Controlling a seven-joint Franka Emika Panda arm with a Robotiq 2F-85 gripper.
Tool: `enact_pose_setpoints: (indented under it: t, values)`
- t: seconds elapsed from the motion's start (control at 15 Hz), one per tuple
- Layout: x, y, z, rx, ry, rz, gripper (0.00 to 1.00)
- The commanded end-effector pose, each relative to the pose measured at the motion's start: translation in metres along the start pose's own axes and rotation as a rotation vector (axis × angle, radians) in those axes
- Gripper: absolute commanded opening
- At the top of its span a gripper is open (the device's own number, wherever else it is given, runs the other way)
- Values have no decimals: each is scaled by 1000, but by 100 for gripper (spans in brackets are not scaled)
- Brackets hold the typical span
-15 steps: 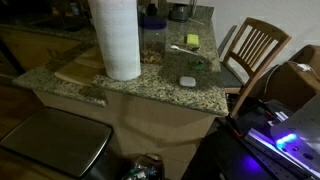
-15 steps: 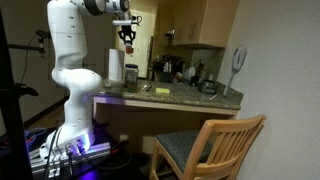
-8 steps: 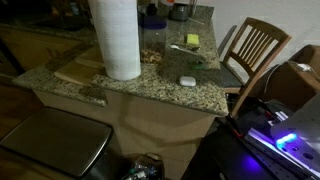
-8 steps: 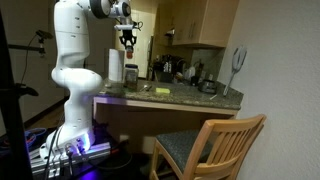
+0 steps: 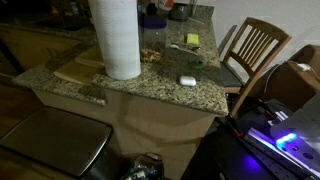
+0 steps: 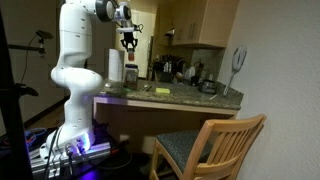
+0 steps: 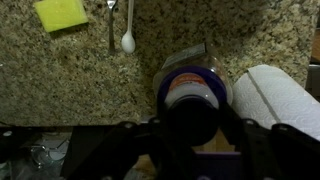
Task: Take the white bottle and put it on top of the clear bottle
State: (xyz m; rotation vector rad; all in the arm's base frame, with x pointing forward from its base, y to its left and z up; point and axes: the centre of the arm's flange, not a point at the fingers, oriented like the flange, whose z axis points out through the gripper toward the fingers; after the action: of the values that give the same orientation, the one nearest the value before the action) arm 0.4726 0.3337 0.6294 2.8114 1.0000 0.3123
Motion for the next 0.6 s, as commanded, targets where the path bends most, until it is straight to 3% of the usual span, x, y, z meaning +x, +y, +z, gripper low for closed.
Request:
enact_pose_setpoints:
  t: [0.0,0.07,0.13,0.2,0.27,0.53]
  values:
    - [27,-2,2,1,30,-35,29]
    - [8,-2,3,8,9,-9,29]
    - [11,-3,4,10,10,-11,54]
    - [12,-4,6,11,7,-11,54]
    - [11,-4,6,11,7,-11,29]
    - [22,5,26,8,-2,-16,29]
